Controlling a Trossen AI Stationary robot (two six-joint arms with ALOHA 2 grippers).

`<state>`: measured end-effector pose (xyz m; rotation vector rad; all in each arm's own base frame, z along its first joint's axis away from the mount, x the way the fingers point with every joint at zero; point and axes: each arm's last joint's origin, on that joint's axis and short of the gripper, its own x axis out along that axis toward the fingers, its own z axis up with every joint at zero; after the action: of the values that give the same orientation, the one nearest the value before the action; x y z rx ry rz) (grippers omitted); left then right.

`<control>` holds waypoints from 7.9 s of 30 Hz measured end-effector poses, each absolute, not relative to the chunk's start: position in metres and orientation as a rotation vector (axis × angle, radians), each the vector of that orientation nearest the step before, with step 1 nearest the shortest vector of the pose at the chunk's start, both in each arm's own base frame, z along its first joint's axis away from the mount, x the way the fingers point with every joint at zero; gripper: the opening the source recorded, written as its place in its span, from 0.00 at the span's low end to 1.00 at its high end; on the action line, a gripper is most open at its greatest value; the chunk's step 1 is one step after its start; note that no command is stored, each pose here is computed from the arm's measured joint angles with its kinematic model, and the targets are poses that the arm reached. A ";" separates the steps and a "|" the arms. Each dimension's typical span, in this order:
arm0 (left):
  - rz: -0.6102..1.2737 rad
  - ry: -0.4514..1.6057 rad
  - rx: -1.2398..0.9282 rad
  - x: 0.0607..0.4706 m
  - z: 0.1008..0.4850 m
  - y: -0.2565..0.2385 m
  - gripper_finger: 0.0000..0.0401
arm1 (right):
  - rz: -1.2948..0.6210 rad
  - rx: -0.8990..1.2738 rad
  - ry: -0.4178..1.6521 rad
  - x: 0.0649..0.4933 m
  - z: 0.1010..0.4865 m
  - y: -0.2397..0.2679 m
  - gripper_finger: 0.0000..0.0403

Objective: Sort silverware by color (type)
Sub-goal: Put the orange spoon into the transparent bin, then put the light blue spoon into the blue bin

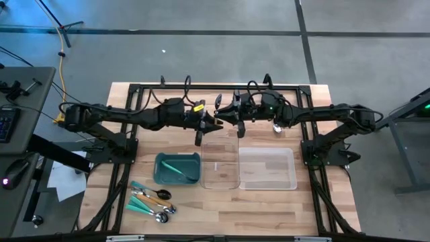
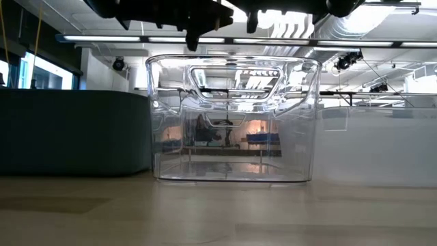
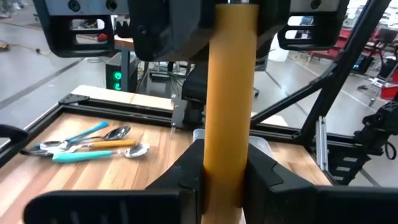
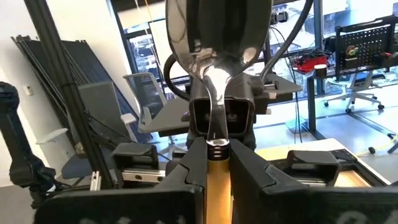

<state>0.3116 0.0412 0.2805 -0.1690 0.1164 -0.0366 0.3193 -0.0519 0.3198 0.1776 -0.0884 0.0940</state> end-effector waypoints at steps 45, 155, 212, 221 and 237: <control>-0.190 0.599 0.232 0.322 0.296 0.008 0.12 | -0.313 0.150 0.206 0.201 0.358 -0.074 0.54; -0.002 -0.077 -0.118 0.222 0.321 0.027 0.00 | 0.012 0.128 0.317 0.207 0.348 -0.045 0.02; 0.068 -0.045 -0.133 0.223 0.317 0.029 0.00 | 0.040 0.181 0.027 0.216 0.287 -0.047 0.00; 0.068 -0.044 -0.132 0.223 0.317 0.029 0.00 | 0.042 0.186 0.028 0.216 0.287 -0.047 0.00; 0.070 -0.028 -0.118 0.223 0.315 0.029 0.00 | -0.634 0.685 0.608 0.185 0.233 -0.078 0.00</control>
<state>0.2227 0.0290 0.3155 -0.1179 -0.0276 0.0698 0.1847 -0.0782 0.2328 0.6854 0.6078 -0.6343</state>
